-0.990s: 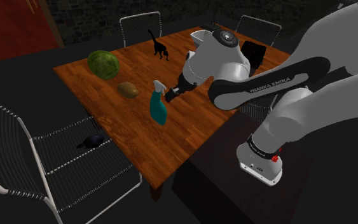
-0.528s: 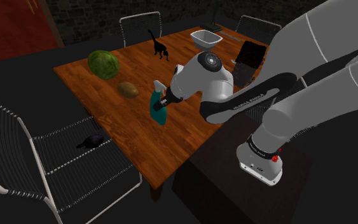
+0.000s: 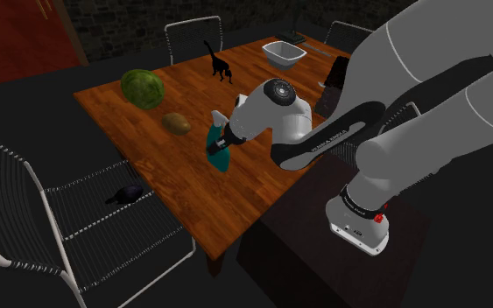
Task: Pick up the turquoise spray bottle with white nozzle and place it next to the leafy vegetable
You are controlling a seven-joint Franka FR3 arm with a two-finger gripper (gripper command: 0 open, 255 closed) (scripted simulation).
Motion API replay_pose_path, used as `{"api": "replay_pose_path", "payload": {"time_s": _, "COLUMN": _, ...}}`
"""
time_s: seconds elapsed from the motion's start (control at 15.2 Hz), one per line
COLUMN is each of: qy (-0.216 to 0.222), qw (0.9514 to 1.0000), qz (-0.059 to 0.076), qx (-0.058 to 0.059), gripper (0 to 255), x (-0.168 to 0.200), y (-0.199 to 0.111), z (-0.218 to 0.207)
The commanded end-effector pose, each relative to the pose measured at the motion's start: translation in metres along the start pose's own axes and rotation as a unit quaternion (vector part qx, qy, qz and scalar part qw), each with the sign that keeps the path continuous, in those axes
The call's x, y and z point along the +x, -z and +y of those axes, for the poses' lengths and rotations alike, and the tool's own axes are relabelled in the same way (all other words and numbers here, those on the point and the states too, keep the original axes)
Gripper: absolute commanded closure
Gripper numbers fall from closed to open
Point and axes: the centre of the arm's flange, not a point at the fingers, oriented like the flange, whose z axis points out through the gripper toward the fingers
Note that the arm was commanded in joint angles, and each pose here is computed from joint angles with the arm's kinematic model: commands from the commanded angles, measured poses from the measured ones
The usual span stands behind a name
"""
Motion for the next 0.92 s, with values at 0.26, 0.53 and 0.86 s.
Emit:
{"api": "replay_pose_path", "payload": {"time_s": 0.26, "qy": 0.0, "qw": 1.0, "qz": 0.0, "qx": 0.0, "gripper": 255, "x": 0.0, "y": -0.0004, "z": -0.0001}}
{"api": "replay_pose_path", "payload": {"time_s": 0.53, "qy": 0.0, "qw": 1.0, "qz": 0.0, "qx": 0.0, "gripper": 255, "x": -0.0001, "y": -0.0004, "z": -0.0001}}
{"api": "replay_pose_path", "payload": {"time_s": 0.86, "qy": 0.0, "qw": 1.0, "qz": 0.0, "qx": 0.0, "gripper": 255, "x": -0.0001, "y": -0.0005, "z": -0.0001}}
